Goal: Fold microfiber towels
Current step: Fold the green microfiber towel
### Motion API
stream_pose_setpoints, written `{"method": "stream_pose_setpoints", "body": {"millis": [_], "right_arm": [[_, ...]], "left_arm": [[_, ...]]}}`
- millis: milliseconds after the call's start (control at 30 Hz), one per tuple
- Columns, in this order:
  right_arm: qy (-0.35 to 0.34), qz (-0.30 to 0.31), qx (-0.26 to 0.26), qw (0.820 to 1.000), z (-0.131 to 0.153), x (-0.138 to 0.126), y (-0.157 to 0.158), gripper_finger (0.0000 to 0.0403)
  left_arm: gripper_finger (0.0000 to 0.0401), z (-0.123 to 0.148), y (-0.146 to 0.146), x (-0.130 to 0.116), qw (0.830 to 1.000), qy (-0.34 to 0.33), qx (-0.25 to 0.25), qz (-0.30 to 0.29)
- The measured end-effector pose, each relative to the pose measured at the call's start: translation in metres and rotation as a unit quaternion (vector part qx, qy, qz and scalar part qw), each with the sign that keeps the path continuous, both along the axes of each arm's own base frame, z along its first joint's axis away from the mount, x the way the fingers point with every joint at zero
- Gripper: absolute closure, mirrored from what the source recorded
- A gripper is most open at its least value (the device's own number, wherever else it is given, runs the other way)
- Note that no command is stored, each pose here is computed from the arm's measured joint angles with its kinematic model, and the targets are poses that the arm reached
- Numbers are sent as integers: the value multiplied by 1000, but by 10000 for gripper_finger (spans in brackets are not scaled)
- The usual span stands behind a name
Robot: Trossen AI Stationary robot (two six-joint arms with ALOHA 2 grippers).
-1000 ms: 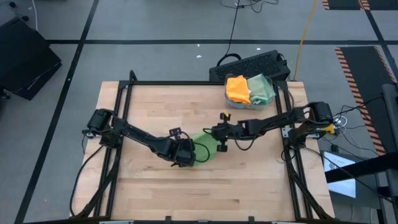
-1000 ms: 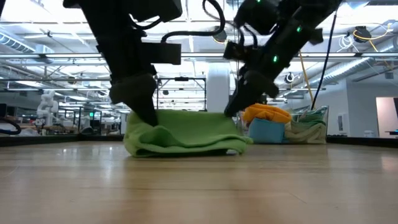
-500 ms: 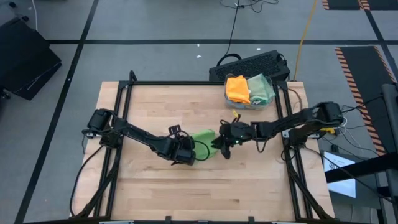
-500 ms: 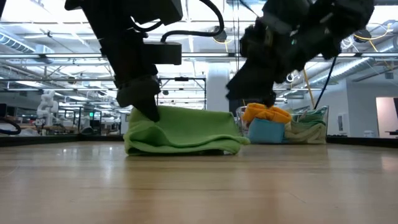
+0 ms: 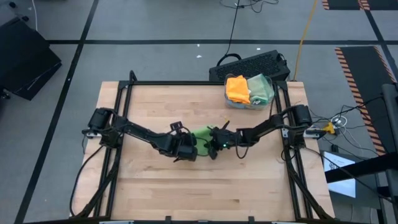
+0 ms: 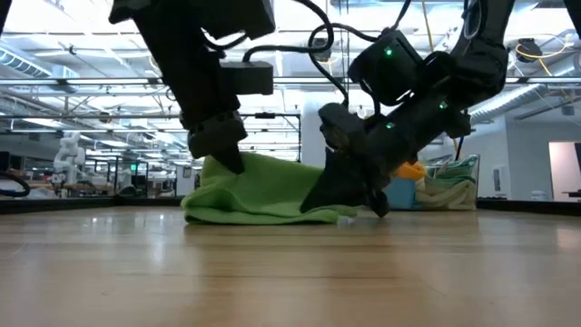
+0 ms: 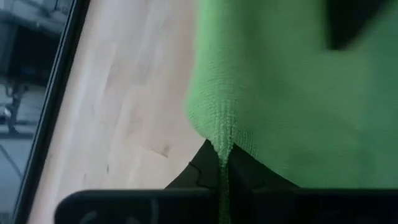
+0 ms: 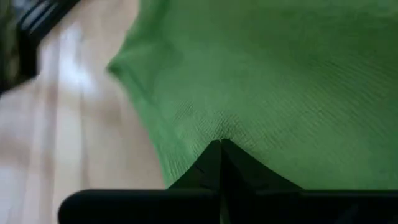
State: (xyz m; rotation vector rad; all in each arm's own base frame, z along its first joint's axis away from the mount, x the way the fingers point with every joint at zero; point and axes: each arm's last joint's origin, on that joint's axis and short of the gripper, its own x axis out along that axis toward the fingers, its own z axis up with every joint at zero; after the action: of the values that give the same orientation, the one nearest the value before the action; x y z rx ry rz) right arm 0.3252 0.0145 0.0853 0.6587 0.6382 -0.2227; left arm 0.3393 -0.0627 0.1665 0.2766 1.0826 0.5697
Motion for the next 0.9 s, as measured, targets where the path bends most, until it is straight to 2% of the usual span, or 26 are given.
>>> {"method": "stream_pose_setpoints", "body": {"millis": [200,333,433,633,900], "right_arm": [[8,-51,-22,998,-2,-1,-6,402],[9,-55,-21,998,-2,-2,-9,402],[5,-56,-21,998,-1,-1,-10,402],[1,-54,-19,998,14,-5,-11,402],[45,-37,12,998,64,-32,-12,403]], "left_arm": [[389,-9,-30,-10,998,11,0,-68],[396,-19,-43,-21,996,20,-17,-86],[385,-24,-48,-27,996,24,-21,-87],[386,-29,-39,-21,995,0,-31,-92],[387,-30,-17,-12,997,-16,-40,-66]]}}
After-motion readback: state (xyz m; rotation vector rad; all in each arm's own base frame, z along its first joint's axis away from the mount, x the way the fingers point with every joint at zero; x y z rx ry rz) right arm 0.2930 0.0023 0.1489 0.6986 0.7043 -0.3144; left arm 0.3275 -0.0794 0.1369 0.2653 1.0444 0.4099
